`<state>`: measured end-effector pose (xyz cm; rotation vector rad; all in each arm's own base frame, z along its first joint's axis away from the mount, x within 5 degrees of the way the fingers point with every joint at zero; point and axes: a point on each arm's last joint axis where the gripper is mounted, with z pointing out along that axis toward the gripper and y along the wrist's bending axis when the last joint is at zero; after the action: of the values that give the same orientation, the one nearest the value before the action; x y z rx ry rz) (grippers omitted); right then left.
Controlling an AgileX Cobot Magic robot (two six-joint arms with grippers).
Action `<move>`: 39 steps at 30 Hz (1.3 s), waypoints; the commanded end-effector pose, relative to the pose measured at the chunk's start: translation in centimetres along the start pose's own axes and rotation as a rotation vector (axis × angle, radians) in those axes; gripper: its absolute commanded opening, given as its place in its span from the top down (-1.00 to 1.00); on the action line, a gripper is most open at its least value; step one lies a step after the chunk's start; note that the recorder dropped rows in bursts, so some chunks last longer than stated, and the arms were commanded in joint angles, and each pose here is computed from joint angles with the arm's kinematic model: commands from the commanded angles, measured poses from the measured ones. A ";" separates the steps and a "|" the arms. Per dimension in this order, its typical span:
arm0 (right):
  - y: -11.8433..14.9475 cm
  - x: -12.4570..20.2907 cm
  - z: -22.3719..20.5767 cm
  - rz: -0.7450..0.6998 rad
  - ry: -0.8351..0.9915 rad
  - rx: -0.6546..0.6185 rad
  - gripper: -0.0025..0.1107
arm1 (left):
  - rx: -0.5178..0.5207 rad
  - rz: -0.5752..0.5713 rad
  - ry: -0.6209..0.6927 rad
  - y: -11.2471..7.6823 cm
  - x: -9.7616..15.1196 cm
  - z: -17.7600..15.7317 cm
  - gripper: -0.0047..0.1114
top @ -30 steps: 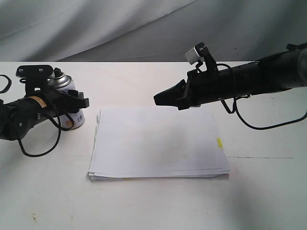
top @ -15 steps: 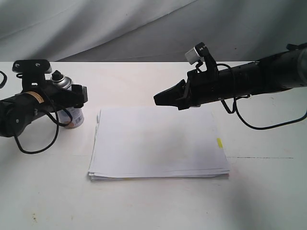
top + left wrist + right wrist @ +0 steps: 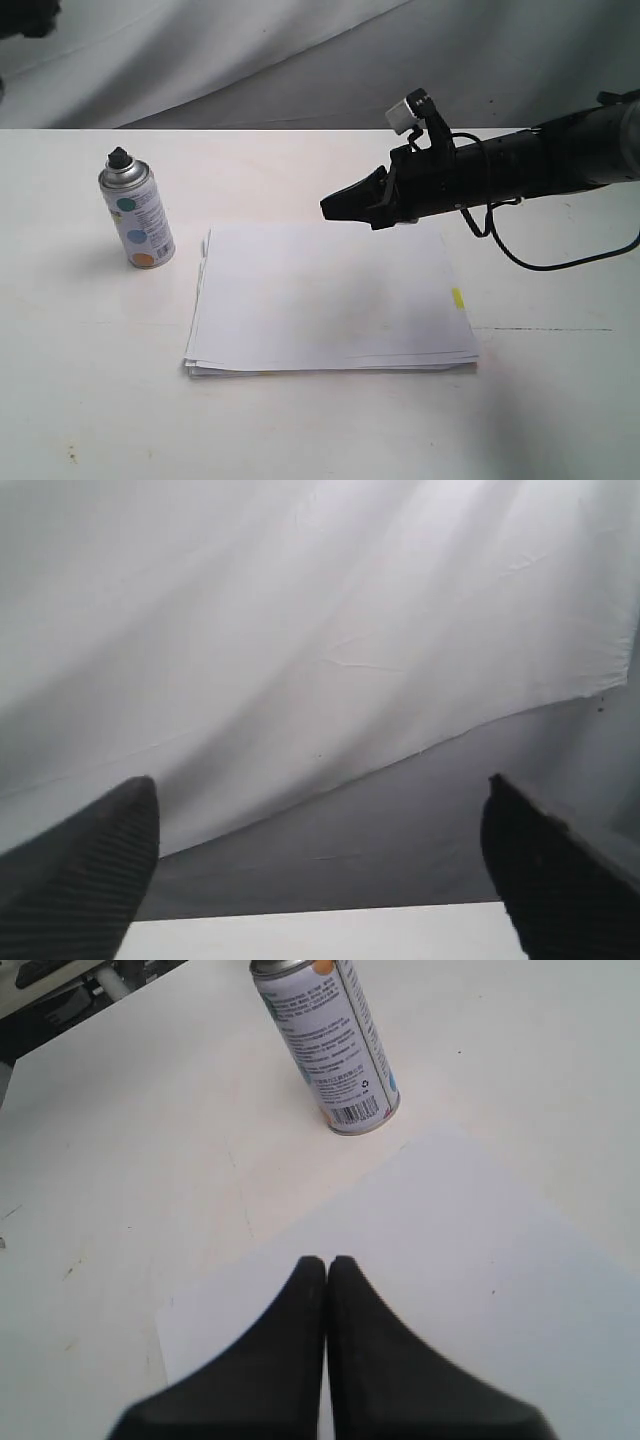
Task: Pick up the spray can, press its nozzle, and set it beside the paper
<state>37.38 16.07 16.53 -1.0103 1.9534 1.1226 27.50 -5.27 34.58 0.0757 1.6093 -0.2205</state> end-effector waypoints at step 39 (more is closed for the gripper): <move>33.6 -9.0 -23.6 -0.470 -0.201 0.275 0.96 | 0.020 -0.275 -0.161 1.0 8.5 -20.8 0.92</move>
<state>11.04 9.38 46.92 -1.1064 1.5101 0.6581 6.73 -1.23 27.28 -0.0787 1.4617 -0.3861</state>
